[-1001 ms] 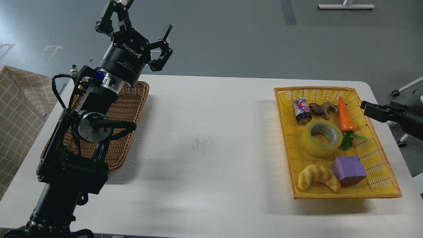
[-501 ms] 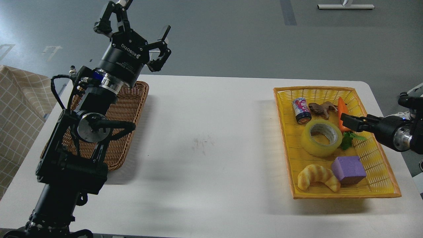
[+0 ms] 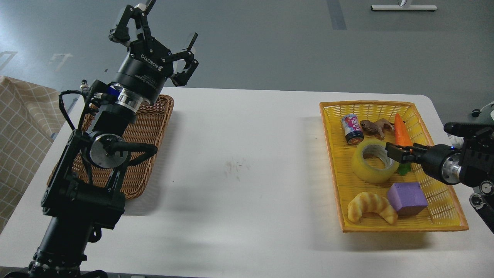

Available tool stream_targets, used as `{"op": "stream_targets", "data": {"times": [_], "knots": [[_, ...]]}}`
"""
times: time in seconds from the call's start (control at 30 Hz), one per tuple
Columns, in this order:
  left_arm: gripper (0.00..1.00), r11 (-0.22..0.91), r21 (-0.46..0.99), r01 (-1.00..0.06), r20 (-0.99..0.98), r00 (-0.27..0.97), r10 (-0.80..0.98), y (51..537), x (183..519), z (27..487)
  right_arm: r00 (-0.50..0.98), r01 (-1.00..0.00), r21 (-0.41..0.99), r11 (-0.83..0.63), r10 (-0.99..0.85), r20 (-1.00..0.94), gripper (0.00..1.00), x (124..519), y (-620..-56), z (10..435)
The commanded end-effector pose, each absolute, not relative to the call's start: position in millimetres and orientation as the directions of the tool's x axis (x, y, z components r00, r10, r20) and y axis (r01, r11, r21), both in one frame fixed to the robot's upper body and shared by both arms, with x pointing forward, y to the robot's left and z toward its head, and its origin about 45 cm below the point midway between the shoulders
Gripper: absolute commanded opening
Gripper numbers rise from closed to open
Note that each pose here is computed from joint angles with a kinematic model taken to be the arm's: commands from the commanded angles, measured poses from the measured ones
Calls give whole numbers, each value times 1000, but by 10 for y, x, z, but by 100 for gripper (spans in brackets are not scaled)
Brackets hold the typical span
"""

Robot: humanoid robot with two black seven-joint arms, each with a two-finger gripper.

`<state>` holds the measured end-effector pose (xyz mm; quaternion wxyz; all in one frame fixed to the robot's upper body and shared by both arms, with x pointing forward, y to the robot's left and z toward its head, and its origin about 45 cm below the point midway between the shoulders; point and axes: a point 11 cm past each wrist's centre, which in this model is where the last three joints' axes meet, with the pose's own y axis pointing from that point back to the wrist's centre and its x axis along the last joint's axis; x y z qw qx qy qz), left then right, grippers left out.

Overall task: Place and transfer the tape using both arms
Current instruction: 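Grasp the clear tape roll through its core with the right gripper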

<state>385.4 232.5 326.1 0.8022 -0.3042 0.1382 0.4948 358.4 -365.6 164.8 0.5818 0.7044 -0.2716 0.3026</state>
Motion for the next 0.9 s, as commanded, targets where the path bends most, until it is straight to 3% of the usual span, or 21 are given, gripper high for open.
{"op": "stream_targets", "data": {"times": [0.0, 0.23, 0.47, 0.87], "knots": [[98, 319, -350, -881, -525, 467, 712, 2346, 3849, 3249, 678, -729, 665, -160, -36, 734, 81, 3578, -3648, 1589], [98, 316, -339, -886, -530, 457, 714, 2367, 3835, 3202, 691, -720, 682, -130, -45, 721, 81, 3568, -3655, 1493], [98, 312, -329, -891, -526, 448, 723, 2379, 3822, 3160, 692, -720, 684, -114, -48, 720, 66, 3571, -3649, 1478], [98, 314, -330, -890, -527, 450, 721, 2368, 3819, 3162, 697, -715, 687, -129, -59, 715, 59, 3558, -3572, 1430]]}}
